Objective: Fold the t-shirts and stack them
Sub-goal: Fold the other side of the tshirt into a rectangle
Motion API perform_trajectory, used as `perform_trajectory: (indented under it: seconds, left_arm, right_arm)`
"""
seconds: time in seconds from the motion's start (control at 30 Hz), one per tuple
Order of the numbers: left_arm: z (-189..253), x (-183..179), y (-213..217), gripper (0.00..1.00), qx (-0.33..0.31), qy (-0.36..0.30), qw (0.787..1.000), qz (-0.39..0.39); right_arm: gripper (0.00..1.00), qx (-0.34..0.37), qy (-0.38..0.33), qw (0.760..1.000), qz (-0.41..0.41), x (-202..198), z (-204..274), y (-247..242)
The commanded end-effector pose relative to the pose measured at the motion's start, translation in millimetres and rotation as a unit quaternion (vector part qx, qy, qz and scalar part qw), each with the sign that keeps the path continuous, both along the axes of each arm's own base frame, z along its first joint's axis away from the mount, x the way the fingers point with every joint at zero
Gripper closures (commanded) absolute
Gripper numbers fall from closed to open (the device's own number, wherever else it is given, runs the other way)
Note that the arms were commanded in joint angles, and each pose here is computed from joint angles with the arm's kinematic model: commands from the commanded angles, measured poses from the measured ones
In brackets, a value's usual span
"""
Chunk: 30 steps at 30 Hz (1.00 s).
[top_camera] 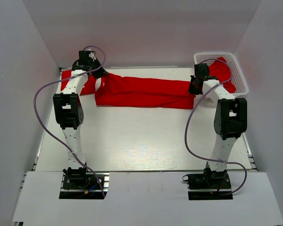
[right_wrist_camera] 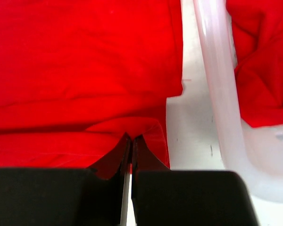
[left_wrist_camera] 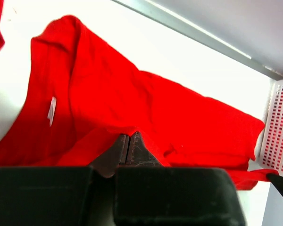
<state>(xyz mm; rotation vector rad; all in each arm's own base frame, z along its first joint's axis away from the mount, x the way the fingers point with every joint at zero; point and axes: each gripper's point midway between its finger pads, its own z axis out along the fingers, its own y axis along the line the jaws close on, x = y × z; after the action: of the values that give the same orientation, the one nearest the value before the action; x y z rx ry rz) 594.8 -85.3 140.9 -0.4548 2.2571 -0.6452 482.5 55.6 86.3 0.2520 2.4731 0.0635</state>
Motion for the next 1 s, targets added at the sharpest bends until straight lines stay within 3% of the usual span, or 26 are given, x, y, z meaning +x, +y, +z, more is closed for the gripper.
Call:
perform_trajectory:
  seconds: [0.0,0.43,0.53,0.57,0.6,0.67,0.7,0.77,0.8,0.83,0.97]
  left_arm:
    - [25,14,3,1.00,0.000,-0.042,0.999,-0.005]
    - [-7,46,-9,1.00,-0.025,-0.062,0.997,-0.032]
    - [-22,49,-15,1.00,-0.043,-0.060,0.996,-0.040]
    - [-21,53,-15,0.90,-0.042,-0.068,0.996,-0.041]
    - [-22,54,-17,0.75,-0.046,-0.068,0.996,-0.046]
    - [-19,58,-21,0.54,-0.059,-0.078,0.994,-0.049]
    - [-18,57,-22,0.35,-0.062,-0.078,0.994,-0.054]
    - [-11,61,-23,0.29,-0.065,-0.088,0.993,-0.052]
    - [-5,63,-23,0.14,-0.064,-0.097,0.992,-0.053]
    - [1,63,-23,0.02,-0.064,-0.102,0.991,-0.053]
    - [26,62,-22,0.00,-0.059,-0.123,0.989,-0.057]
  right_arm:
    - [1.00,-0.004,-0.007,1.000,0.001,14,8,-5]
    - [1.00,-0.011,0.032,0.998,-0.045,25,-15,-20]
    - [0.82,-0.012,0.038,0.998,-0.055,28,-20,-21]
    - [0.75,-0.011,0.038,0.998,-0.056,29,-20,-21]
    - [0.60,-0.003,0.032,0.998,-0.052,36,-15,-18]
    - [0.51,0.004,0.029,0.999,-0.042,39,-11,-13]
    - [0.41,0.006,0.022,0.999,-0.035,42,-5,-10]
    - [0.31,0.027,0.002,1.000,-0.009,47,9,1]
    - [0.10,0.031,0.000,0.999,0.012,45,10,14]
    - [0.10,0.052,-0.004,0.998,0.030,45,13,17]
    - [0.10,0.092,-0.027,0.993,0.075,45,24,38]
